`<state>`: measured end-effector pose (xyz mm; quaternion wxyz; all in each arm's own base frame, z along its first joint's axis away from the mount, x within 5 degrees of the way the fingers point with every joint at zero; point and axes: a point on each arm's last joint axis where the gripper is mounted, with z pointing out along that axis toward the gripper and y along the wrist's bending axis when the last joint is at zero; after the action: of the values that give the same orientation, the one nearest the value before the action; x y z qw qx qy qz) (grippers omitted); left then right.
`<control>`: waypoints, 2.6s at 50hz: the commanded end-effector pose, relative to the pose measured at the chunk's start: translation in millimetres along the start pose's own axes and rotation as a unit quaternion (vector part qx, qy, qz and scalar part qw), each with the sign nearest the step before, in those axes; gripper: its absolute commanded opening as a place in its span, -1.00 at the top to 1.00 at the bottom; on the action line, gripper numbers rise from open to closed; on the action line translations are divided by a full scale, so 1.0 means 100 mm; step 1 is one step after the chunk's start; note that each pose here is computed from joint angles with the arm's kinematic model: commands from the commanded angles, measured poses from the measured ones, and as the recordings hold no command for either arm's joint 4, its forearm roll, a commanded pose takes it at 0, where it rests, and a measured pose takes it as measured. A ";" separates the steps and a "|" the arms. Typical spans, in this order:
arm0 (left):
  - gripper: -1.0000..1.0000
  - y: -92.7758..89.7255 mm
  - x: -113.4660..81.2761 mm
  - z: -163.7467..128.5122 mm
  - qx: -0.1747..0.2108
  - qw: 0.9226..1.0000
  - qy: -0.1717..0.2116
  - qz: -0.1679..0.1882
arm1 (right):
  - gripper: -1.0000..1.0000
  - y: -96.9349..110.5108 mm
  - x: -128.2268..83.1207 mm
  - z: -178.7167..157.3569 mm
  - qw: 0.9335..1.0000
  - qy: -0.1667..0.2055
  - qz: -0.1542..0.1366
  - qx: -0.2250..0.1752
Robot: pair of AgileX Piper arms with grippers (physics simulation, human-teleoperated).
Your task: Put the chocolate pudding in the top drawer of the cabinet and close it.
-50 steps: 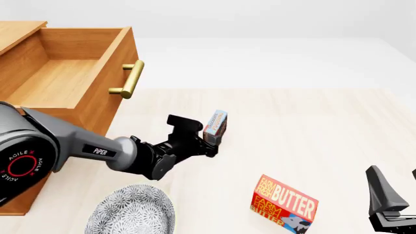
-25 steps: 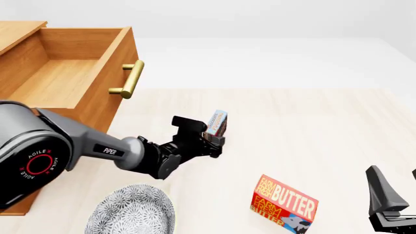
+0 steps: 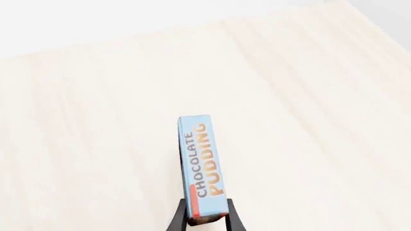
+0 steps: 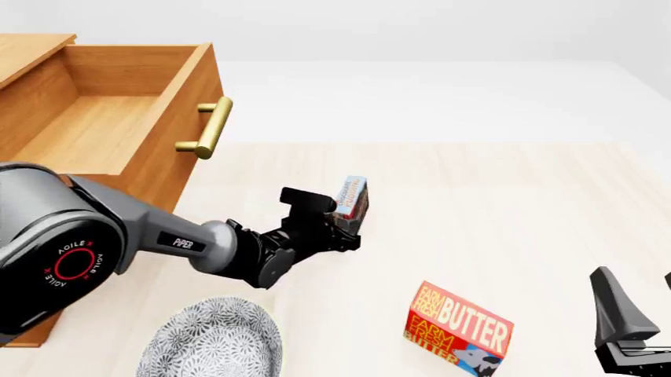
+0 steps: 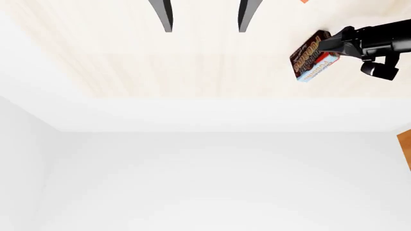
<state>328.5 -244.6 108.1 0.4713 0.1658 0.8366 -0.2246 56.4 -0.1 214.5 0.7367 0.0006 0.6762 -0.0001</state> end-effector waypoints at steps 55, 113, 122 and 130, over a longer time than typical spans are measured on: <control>1.00 -0.37 -0.49 -1.04 0.044 0.994 -0.066 0.079 | -1.00 0.00 0.00 0.00 1.000 0.000 0.000 0.000; 1.00 -0.38 -1.35 -2.09 0.020 0.977 -0.149 0.153 | -1.00 0.00 0.00 0.00 1.000 0.000 0.000 0.000; 1.00 -0.31 -1.48 -2.26 0.001 0.972 -0.166 0.165 | -1.00 0.00 0.00 0.00 1.000 0.000 0.000 0.000; 1.00 -0.29 -1.59 -2.42 -0.008 0.968 -0.179 0.173 | -1.00 0.00 0.00 0.00 1.000 0.000 0.000 0.000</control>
<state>227.1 -163.3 340.8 0.6272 0.2584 0.7130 -0.1775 56.4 -0.1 214.5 0.7367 0.0006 0.6762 -0.0002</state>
